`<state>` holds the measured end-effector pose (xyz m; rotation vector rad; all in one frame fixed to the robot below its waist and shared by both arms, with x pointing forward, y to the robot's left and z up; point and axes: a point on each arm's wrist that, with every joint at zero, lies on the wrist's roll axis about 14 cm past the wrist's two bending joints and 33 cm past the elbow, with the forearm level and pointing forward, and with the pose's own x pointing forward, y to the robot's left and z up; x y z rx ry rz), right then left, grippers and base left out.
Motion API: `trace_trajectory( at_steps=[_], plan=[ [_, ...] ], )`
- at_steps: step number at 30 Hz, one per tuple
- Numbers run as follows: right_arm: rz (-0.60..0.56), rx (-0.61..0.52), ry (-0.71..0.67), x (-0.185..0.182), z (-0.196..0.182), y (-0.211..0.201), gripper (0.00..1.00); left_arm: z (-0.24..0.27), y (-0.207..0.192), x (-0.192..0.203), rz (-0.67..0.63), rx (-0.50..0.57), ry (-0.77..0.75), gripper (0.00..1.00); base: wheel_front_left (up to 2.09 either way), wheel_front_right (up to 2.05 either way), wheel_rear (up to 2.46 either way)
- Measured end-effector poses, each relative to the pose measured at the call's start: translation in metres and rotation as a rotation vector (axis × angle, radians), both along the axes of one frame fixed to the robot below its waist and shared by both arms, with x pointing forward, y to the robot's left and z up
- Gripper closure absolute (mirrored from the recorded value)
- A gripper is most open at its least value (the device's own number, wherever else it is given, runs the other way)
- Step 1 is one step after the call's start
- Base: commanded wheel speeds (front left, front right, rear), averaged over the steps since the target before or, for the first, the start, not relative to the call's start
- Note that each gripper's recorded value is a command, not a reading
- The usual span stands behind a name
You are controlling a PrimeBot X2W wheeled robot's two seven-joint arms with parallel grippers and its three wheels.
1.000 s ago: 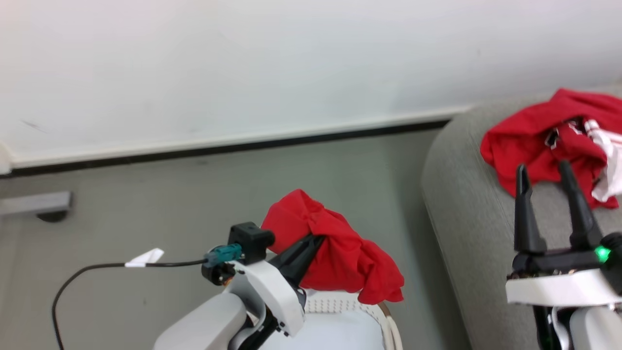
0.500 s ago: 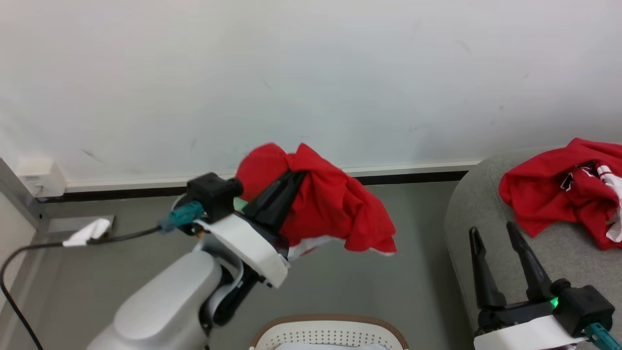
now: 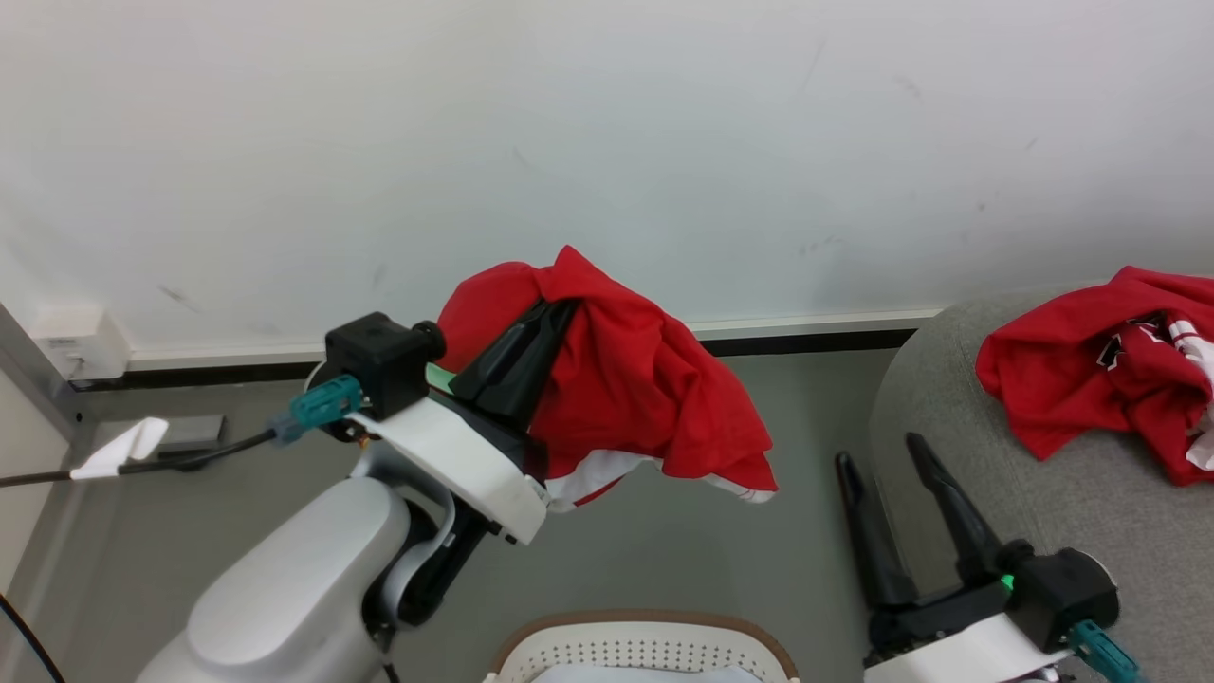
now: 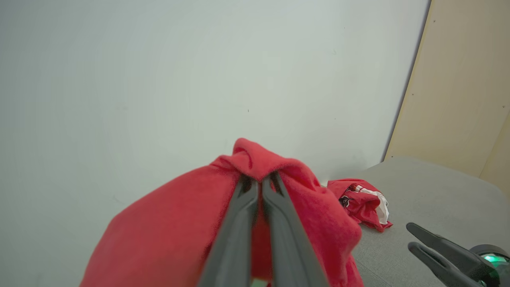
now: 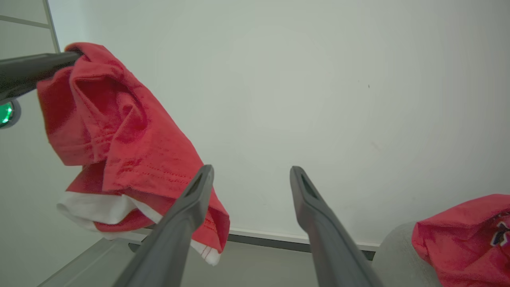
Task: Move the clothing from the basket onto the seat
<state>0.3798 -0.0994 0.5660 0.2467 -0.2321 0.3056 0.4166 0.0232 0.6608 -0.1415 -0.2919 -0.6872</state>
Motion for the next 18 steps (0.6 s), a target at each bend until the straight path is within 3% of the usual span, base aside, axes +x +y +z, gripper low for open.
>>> trace_trajectory(
  at_steps=[5,9,18],
  plan=[
    [0.123,-0.015,-0.01,-0.004,0.003,0.039,0.0,-0.005,-0.001,-0.001,-0.002,-0.002,0.012,1.0,0.0,0.0,0.0],
    [0.255,-0.091,0.013,-0.014,-0.01,0.076,0.0,-0.012,-0.005,-0.005,-0.011,-0.003,0.031,1.0,0.0,0.0,0.0],
    [0.347,-0.18,0.024,-0.007,-0.021,0.109,0.0,-0.025,-0.015,-0.024,-0.043,-0.002,0.067,1.0,0.0,0.0,0.0]
  ],
)
